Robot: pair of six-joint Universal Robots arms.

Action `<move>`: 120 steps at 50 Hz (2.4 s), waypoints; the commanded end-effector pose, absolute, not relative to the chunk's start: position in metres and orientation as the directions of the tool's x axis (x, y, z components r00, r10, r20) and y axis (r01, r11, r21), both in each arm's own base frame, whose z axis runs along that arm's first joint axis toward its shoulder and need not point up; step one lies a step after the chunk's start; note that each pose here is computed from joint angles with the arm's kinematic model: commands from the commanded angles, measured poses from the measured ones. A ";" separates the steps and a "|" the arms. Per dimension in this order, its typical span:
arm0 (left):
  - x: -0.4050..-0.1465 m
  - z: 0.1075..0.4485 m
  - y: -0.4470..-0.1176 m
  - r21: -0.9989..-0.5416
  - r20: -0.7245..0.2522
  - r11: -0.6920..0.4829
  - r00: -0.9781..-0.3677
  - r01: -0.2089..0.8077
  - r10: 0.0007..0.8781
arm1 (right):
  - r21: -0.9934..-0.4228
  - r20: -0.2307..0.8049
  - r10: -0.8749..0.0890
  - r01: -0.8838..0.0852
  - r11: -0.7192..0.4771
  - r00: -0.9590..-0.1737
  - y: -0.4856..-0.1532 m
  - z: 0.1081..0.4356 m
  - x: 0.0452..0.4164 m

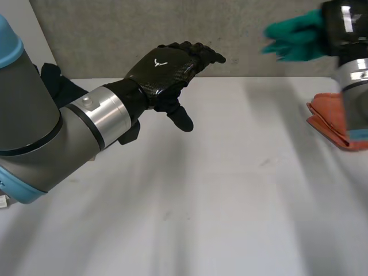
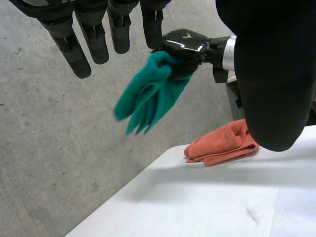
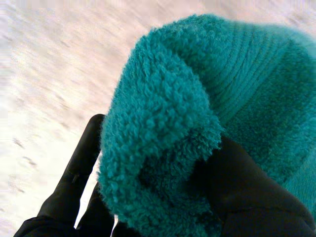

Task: Fold the laundry.

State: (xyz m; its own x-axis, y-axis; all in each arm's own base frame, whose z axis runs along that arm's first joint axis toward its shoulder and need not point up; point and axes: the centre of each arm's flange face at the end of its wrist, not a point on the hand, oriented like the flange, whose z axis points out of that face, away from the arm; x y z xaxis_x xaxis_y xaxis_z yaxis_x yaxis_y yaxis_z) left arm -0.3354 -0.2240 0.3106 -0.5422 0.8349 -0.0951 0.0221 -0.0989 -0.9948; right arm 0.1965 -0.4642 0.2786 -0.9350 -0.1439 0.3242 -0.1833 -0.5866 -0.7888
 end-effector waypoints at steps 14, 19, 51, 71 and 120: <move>-0.341 0.286 -0.226 -0.998 -0.065 -0.040 -0.531 0.058 0.845 | -0.906 0.365 -0.224 -0.289 -0.311 -0.904 -0.533 0.107 -0.020; -0.343 0.286 -0.223 -0.998 -0.065 -0.040 -0.524 0.057 0.849 | -0.917 0.360 -0.278 -0.282 -0.283 -0.891 -0.523 0.096 -0.032; -0.338 0.358 -0.209 -0.979 -0.121 -0.192 -0.556 -0.071 0.823 | -0.701 0.579 0.295 -0.649 -0.295 -0.760 -0.468 0.314 0.029; -0.138 0.264 -0.443 -0.933 -0.359 -0.095 -0.916 0.347 0.176 | -0.830 0.545 -0.508 -0.343 -0.440 -0.666 -0.294 0.211 0.243; -0.394 0.238 -0.272 -0.987 -0.115 -0.157 -0.734 0.011 0.670 | -0.870 0.493 -0.406 -0.446 -0.210 -0.770 -0.286 0.189 0.206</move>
State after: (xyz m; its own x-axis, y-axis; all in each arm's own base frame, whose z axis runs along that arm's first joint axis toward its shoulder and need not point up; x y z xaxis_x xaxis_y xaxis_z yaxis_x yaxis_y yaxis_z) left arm -0.4031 -0.2558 0.2327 -0.6927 0.7163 -0.0847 -0.0101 -0.1271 -0.9918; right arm 0.2062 -0.2874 0.1914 -0.7724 -0.3972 0.4955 -0.4458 -0.2165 -0.8685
